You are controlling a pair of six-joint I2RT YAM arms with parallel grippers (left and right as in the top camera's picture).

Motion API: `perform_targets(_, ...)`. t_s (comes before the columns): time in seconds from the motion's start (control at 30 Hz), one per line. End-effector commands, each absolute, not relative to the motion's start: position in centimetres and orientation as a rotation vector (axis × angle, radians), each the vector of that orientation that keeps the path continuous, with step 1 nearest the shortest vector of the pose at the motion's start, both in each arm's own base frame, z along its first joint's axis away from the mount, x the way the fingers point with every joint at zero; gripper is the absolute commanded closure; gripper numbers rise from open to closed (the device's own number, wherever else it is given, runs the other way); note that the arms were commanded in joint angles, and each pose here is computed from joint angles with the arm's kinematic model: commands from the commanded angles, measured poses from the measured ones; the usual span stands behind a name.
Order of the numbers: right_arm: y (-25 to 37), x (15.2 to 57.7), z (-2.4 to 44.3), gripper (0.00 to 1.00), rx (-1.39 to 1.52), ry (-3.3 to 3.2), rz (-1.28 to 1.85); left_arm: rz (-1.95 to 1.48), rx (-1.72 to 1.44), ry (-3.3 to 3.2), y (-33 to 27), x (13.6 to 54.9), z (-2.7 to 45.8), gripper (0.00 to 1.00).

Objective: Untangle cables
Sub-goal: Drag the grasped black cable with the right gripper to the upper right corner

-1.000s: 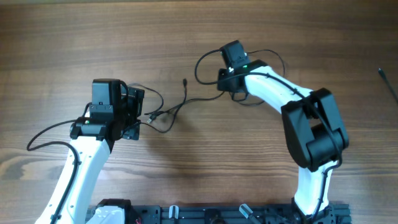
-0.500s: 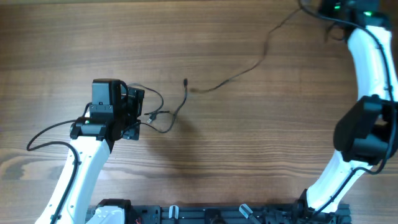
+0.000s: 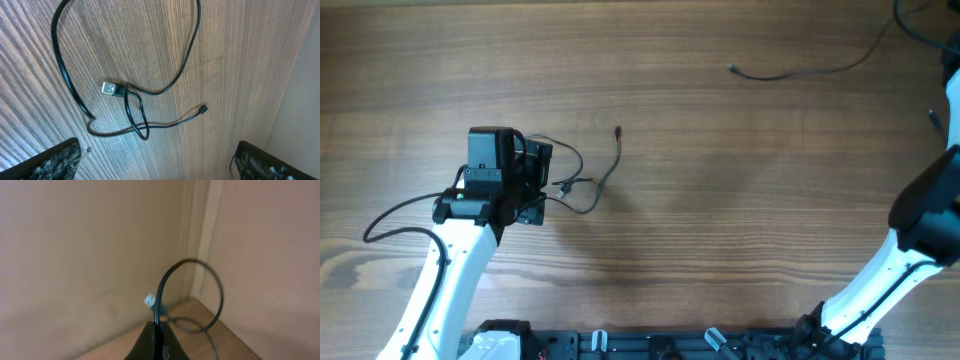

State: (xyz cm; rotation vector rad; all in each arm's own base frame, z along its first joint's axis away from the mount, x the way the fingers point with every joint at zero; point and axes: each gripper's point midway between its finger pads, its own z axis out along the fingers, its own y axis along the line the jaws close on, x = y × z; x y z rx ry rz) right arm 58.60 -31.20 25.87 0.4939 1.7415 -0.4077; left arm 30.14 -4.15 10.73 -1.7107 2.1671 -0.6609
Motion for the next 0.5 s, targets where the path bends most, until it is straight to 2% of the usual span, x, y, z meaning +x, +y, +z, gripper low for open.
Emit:
perform_targets(0.0, -33.2, 59.1, 16.0, 0.95, 0.555, 1.893, -0.501, -0.637, -1.7, 2.171, -4.0, 30.1, 10.6, 0.0)
perform_targets(0.1, -33.6, 58.8, 11.5, 0.93, 0.593, 1.964, -0.493, -0.637, -1.7, 2.171, -4.0, 30.1, 10.6, 0.0)
perform_targets(0.13, -33.7, 58.8, 10.9, 0.84, 0.608, 1.967, -0.483, -0.637, -1.7, 2.171, -4.0, 30.1, 10.6, 0.0)
perform_targets(0.27, -32.1, 59.7, 12.8, 0.07, 0.581, 1.973, -0.393, -0.637, -1.7, 2.171, -4.0, 30.1, 10.6, 0.0)
perform_targets(0.3, -31.3, 60.0, 13.4, 0.01, 0.558, 1.989, -0.356, -0.637, -1.7, 2.171, -4.0, 30.1, 10.6, 0.0)
perform_targets(0.47, -24.3, 60.4, 15.0, 0.0, 0.472, 2.107, -0.062, -0.637, -1.699, 2.172, -4.0, 30.1, 10.6, 0.0)
